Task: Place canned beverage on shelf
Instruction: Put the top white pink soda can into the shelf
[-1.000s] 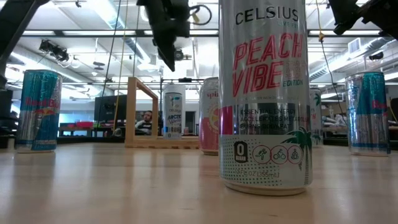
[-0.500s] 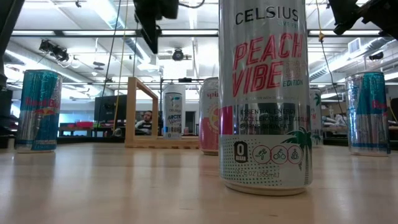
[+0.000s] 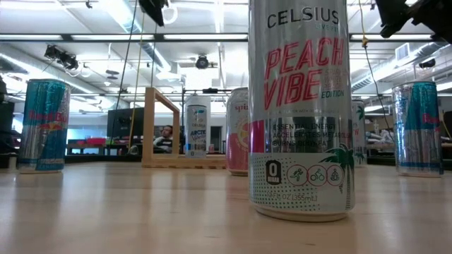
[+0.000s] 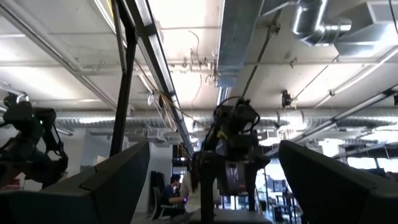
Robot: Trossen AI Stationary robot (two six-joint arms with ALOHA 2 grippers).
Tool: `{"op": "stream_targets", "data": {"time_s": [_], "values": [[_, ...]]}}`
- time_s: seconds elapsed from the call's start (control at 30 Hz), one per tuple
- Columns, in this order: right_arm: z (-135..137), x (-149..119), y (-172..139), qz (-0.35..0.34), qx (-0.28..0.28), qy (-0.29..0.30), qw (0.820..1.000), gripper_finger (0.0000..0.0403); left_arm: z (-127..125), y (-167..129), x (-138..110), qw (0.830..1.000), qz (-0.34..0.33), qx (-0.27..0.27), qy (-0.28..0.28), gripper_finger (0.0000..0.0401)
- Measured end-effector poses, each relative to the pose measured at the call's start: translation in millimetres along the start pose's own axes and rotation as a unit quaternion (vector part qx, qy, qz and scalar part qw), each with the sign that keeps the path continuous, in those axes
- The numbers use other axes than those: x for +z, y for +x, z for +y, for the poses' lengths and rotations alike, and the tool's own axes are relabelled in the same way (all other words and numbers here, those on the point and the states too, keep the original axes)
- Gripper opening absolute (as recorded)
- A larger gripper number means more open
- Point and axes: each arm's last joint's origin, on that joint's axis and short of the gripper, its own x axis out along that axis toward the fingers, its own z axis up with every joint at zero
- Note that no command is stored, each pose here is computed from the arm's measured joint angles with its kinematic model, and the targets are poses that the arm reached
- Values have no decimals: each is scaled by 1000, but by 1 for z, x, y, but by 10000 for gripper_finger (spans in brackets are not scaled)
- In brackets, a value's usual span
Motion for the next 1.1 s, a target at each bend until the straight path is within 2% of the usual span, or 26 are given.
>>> {"op": "stream_targets", "data": {"time_s": [0.13,0.27,0.43,0.63,1.0,1.1], "values": [[0,5,0,-27,2,-1,1000,367,-5,-8,-4,1000,-10,-3,9,311],[0,6,0,-33,3,39,999,367,-7,-8,-5,1000,-8,-5,10,311],[0,7,0,-35,8,61,997,367,-8,-8,-5,1000,-7,-5,15,311],[0,8,0,-42,5,62,997,367,-8,-7,-4,1000,-7,-5,17,311],[-4,8,-1,-48,-70,82,993,367,-8,-7,-4,1000,-7,-4,26,311],[-4,6,-1,-38,-74,92,992,367,-8,-7,-4,1000,-7,-4,26,311]]}}
